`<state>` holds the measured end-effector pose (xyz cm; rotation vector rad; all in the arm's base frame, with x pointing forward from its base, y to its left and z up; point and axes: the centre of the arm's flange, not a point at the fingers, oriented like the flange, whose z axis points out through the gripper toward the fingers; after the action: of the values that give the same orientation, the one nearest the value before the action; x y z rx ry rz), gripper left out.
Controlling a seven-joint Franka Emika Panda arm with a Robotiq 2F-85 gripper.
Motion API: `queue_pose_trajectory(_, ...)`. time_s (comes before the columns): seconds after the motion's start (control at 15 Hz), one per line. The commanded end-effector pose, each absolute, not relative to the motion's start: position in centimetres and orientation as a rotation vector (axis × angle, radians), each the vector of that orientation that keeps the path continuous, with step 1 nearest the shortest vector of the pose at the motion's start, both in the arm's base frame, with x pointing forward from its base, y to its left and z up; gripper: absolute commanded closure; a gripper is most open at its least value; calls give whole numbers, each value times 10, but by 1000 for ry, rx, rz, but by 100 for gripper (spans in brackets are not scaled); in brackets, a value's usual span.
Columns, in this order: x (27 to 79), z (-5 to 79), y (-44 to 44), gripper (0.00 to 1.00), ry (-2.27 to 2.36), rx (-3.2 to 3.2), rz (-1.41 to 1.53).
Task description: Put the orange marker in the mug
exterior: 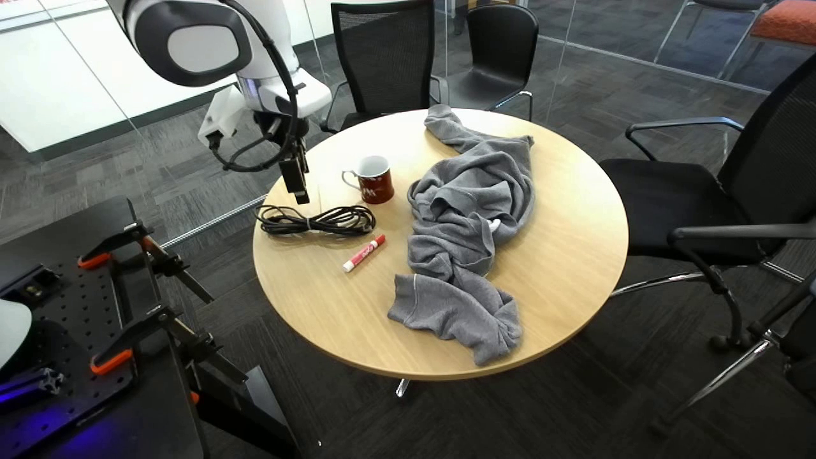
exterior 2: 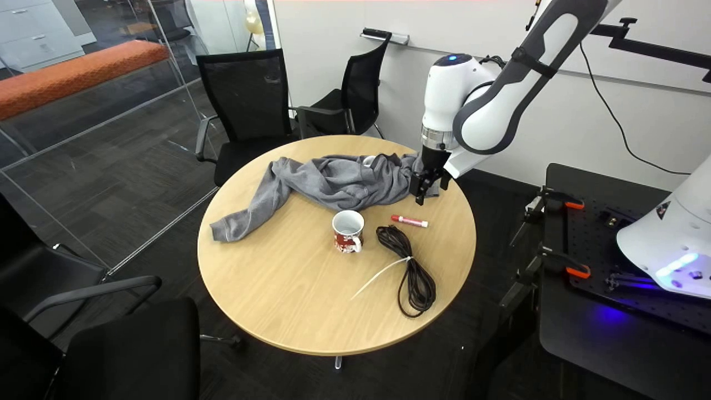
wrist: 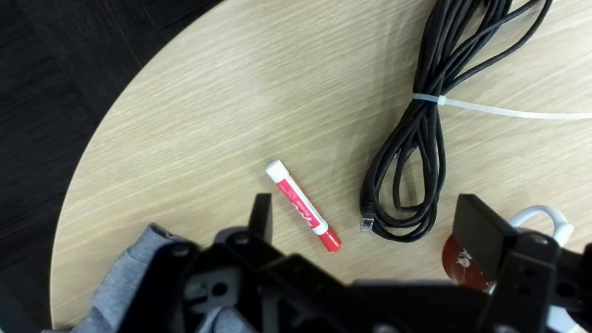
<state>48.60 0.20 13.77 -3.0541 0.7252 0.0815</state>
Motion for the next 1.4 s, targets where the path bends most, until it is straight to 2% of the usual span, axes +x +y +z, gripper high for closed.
queue_pose_trajectory(0.0,489,137,3,0,739,-3074,73)
queue_pose_trajectory(0.67,526,92,-16,0,618,-3149,74)
queue_pose_trajectory(1.33,543,49,-40,0,228,-3203,163)
